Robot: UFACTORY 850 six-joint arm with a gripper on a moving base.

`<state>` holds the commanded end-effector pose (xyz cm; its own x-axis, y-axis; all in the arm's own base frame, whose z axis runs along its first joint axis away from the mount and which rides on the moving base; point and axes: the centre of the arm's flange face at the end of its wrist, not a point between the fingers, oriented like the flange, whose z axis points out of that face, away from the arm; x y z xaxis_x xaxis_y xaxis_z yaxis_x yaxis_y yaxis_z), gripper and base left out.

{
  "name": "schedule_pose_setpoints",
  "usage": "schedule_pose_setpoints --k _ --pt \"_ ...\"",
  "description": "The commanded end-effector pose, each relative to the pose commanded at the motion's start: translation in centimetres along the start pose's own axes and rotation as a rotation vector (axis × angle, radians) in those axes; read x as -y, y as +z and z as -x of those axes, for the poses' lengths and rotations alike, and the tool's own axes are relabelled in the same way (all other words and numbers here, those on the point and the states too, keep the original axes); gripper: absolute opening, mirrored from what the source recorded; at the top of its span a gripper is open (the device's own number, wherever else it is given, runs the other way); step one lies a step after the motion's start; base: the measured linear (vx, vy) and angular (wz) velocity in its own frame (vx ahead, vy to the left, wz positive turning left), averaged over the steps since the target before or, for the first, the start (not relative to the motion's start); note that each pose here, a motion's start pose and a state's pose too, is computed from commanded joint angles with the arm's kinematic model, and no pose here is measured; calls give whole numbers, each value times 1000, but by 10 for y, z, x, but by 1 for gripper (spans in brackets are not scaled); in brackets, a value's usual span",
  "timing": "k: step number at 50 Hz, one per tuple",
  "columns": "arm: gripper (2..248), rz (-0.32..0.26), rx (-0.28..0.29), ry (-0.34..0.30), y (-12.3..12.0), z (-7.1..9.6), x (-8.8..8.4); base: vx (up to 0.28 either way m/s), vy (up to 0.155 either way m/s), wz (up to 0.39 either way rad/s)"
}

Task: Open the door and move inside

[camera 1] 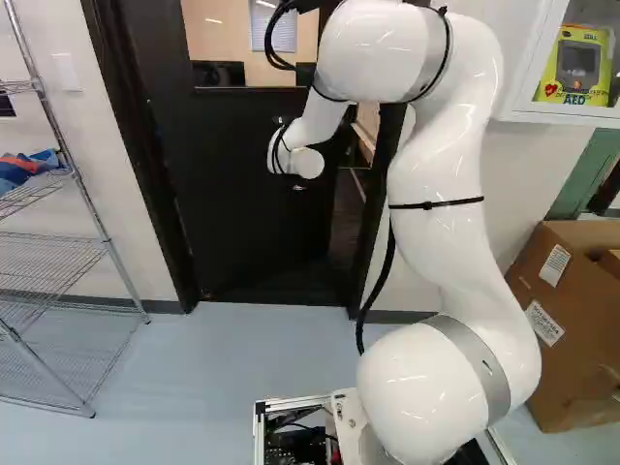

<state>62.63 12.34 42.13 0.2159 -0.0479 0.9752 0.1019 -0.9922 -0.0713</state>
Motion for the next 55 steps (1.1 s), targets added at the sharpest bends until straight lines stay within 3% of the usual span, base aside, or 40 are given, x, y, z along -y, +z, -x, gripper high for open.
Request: schedule_pose_setpoints --k 55 --pt "247 -13 56 -54 -114 10 -28 0 0 0"
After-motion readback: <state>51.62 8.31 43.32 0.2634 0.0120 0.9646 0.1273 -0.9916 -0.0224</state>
